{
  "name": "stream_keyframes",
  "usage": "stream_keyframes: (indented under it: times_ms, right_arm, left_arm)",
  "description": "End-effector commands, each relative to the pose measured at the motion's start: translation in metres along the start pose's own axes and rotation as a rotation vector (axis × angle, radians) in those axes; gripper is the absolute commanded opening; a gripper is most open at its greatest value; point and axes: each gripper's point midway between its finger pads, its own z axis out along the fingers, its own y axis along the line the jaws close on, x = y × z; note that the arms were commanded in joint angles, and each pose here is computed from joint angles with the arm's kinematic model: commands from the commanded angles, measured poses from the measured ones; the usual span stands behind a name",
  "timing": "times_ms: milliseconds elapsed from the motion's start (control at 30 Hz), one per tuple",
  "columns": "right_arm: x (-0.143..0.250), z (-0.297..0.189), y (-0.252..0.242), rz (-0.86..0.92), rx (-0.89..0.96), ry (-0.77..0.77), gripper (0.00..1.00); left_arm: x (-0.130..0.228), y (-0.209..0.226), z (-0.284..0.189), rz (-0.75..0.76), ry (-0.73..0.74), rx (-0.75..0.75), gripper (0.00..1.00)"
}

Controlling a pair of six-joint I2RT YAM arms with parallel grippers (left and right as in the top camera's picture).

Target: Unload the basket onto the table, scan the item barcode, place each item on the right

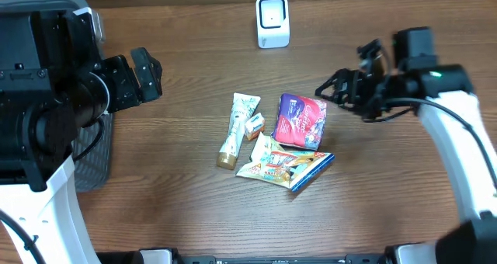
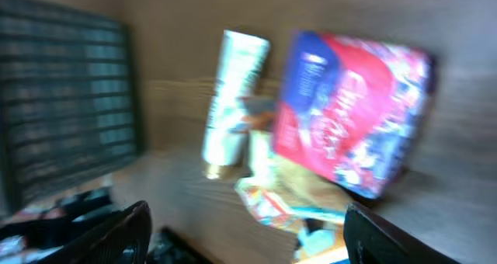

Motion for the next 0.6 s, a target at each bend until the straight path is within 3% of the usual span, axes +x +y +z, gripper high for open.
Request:
stream_keyframes:
  times_ms: [0,233,400,567]
  right_arm:
    - [0.007,0.042,-0.035,0.088,0.199,0.052,0.78]
    - [0.027,0.087,-0.076,0.177,0.32,0.189,0.6]
    - [0.033,0.086,-0.097,0.182,0.411,0.208,0.63]
    - [0.035,0.1,-0.102,0.153,0.368,0.198,0.65]
  left_arm:
    - [-0.001,0.002,0.001,0.005,-0.002,-0.009,1.0]
    - [-0.001,0.002,0.001,0.005,-0.002,-0.009,1.0]
    - [-0.001,0.002,0.001,0.005,-0.002,-0.009,1.0]
    - [-0.001,0.002,0.001,0.005,-0.002,-0.009,0.99]
